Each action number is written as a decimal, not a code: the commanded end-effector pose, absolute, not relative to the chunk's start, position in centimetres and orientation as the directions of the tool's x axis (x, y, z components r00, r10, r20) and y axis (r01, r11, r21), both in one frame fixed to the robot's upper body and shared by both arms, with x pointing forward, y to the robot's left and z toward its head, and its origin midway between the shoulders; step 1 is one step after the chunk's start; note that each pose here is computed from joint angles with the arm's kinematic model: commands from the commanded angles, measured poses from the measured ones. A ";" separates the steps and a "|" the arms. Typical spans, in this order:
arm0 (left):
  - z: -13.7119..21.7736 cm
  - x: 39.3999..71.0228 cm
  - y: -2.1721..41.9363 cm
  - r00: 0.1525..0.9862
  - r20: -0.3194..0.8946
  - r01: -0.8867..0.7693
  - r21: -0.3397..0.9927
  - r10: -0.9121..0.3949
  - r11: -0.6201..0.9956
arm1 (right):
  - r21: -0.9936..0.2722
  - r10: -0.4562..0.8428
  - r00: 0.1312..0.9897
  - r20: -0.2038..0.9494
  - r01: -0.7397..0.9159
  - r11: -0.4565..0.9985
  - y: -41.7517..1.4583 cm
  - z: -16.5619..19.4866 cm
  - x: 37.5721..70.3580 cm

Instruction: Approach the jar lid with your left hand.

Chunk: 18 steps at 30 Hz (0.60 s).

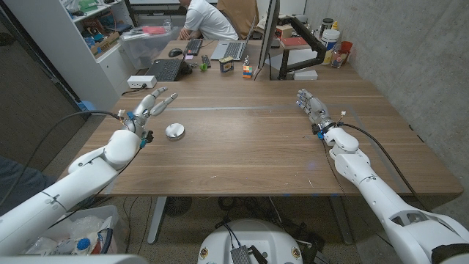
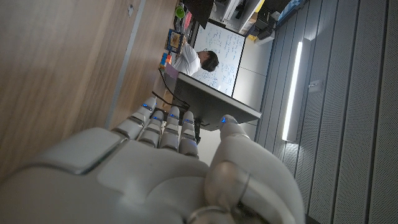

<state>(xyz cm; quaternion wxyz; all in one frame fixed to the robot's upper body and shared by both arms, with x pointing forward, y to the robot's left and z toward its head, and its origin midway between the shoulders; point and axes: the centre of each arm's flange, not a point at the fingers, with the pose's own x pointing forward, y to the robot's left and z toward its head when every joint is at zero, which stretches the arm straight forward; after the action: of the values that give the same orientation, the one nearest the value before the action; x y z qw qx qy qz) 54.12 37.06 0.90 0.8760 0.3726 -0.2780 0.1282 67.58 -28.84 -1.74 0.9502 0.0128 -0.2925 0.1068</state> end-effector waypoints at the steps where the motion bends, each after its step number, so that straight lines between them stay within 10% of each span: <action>1: 1.1 53.2 37.2 0.803 0.594 -0.499 0.630 0.045 0.595 | -0.040 0.200 0.810 0.552 -0.214 0.976 -28.6 -1.8 67.8; 18: 2.0 53.0 37.4 0.803 0.592 -0.561 0.705 0.076 0.434 | -0.042 0.191 0.813 0.551 -0.202 0.979 -28.6 -1.9 67.8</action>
<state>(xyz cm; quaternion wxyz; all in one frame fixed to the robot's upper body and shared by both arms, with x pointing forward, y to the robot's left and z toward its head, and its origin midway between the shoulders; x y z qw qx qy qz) 53.19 37.60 1.36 0.8408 0.4426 -0.2599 0.1720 67.85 -28.59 -1.81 0.9513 0.0120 -0.2886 0.1073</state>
